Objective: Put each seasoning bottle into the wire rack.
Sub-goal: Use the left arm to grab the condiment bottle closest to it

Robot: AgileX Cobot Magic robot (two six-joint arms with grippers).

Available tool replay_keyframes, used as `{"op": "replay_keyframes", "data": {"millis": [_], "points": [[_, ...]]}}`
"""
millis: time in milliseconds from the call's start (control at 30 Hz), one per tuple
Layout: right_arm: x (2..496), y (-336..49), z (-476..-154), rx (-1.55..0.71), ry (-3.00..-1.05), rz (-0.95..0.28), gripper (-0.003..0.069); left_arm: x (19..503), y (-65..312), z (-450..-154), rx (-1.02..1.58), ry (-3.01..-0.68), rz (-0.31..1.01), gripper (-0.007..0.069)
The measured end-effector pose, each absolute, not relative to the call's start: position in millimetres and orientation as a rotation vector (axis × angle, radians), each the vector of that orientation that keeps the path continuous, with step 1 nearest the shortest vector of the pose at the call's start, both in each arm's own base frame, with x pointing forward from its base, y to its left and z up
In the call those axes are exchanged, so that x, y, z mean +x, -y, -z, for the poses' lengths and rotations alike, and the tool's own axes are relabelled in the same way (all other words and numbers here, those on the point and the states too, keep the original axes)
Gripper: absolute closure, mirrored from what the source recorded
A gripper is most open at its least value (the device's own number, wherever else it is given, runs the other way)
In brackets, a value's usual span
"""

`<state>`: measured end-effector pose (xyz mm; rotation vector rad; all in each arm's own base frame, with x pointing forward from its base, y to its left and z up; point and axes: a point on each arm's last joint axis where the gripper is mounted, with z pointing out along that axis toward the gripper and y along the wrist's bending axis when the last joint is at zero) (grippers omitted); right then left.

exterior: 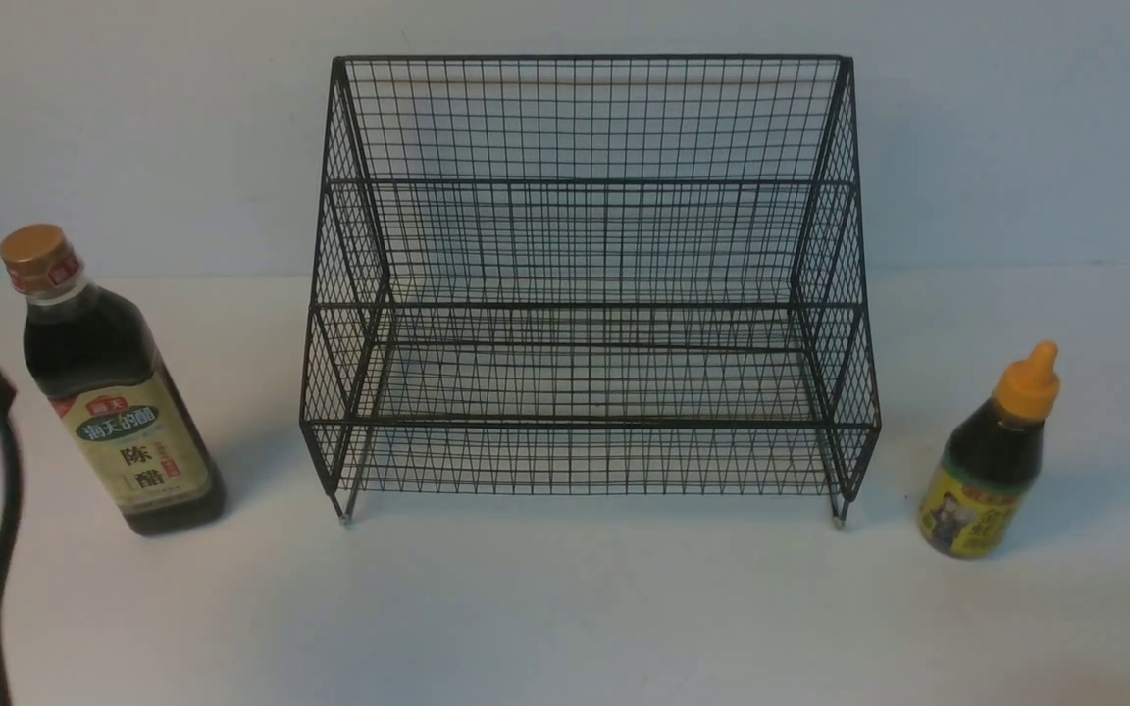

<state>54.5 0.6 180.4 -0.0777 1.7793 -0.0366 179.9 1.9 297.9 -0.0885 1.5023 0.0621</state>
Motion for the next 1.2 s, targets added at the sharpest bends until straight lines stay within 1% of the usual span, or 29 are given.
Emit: {"op": "replay_keyframes", "data": {"millis": [167, 233, 267, 300, 333, 367, 400, 433, 467, 533, 733, 1033, 1200], "points": [[55, -1, -180, -0.078, -1.779, 0.037, 0.0673, 211, 1, -298, -0.076, -1.569, -0.076, 0.0422], [55, -1, -180, -0.078, -1.779, 0.037, 0.0673, 219, 1, -297, -0.087, -1.573, -0.065, 0.0353], [55, -1, -180, -0.078, -1.779, 0.037, 0.0673, 220, 1, -297, -0.199, -1.567, -0.177, 0.0345], [55, -1, -180, -0.078, -1.779, 0.037, 0.0673, 225, 2, -295, -0.086, -1.587, -0.066, 0.0306], [55, -1, -180, -0.078, -1.779, 0.037, 0.0673, 228, 2, -293, -0.087, -1.598, -0.067, 0.0275], [55, -1, -180, -0.078, -1.779, 0.037, 0.0673, 236, 1, -289, -0.105, -1.617, -0.066, 0.0213], [55, -1, -180, -0.078, -1.779, 0.037, 0.0673, 240, 1, -287, -0.122, -1.625, -0.065, 0.0183], [55, -1, -180, -0.078, -1.779, 0.037, 0.0673, 241, 1, -287, -0.122, -1.628, -0.065, 0.0183], [55, -1, -180, -0.078, -1.779, 0.037, 0.0673, 247, 0, -285, -0.151, -1.629, -0.062, 0.0148], [55, -1, -180, -0.078, -1.779, 0.037, 0.0673, 257, -1, -282, -0.194, -1.639, -0.061, 0.0107], [55, -1, -180, -0.078, -1.779, 0.037, 0.0673, 275, -1, -272, -0.193, -1.674, -0.092, 0.0092], [55, -1, -180, -0.078, -1.779, 0.037, 0.0673, 281, -4, -264, -0.169, -1.690, -0.168, 0.0092], [55, -1, -180, -0.078, -1.779, 0.037, 0.0673, 285, -5, -258, -0.176, -1.710, -0.181, 0.0092]]}}
